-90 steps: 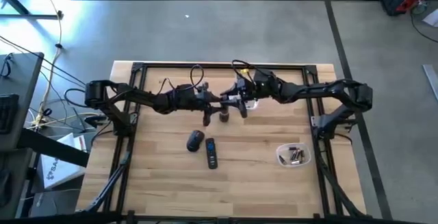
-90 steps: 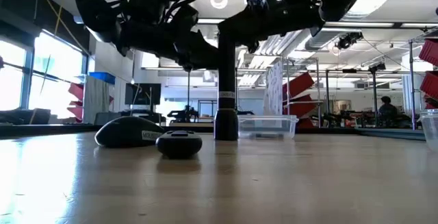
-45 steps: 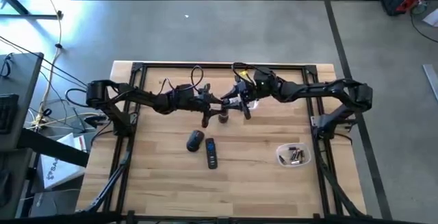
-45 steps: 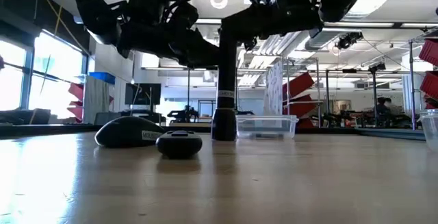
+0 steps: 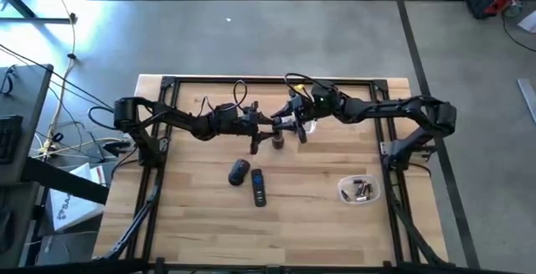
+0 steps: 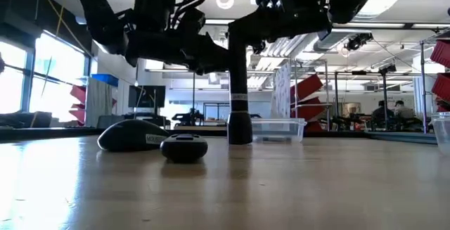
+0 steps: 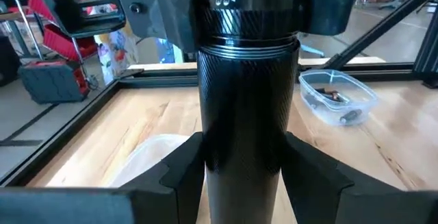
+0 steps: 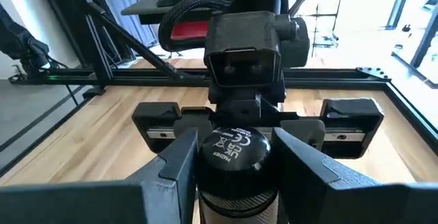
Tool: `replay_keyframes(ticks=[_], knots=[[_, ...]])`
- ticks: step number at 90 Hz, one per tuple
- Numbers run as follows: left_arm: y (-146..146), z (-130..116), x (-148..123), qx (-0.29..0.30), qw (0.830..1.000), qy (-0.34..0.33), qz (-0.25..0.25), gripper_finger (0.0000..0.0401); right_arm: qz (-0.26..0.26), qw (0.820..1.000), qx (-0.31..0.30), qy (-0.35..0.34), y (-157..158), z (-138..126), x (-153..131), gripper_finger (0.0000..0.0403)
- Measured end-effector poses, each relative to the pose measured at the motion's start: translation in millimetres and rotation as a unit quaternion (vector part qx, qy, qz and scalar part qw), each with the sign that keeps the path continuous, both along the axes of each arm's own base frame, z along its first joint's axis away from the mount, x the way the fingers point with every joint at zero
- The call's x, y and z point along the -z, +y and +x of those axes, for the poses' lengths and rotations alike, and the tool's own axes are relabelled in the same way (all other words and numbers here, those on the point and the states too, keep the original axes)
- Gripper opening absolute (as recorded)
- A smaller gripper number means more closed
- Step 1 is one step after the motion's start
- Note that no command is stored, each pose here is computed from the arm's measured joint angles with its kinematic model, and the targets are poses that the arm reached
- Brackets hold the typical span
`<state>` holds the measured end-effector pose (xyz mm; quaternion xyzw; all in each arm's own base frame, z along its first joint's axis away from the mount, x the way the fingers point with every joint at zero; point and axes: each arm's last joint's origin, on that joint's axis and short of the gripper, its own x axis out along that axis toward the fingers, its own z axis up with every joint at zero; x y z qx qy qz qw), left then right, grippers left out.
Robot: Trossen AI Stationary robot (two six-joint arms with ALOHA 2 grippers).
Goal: Insert battery
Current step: Close the flashlight battery compartment
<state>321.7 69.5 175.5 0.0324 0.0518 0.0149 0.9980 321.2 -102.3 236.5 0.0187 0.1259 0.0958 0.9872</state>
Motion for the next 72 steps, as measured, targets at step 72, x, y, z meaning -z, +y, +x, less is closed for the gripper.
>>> replay_keyframes(ticks=[72], knots=[[-2, 5, 5, 0.094, 0.995, -0.043, 0.008, 0.0177, 0.017, 0.994, -0.103, -0.008, 1, -4, 1, 0.013]])
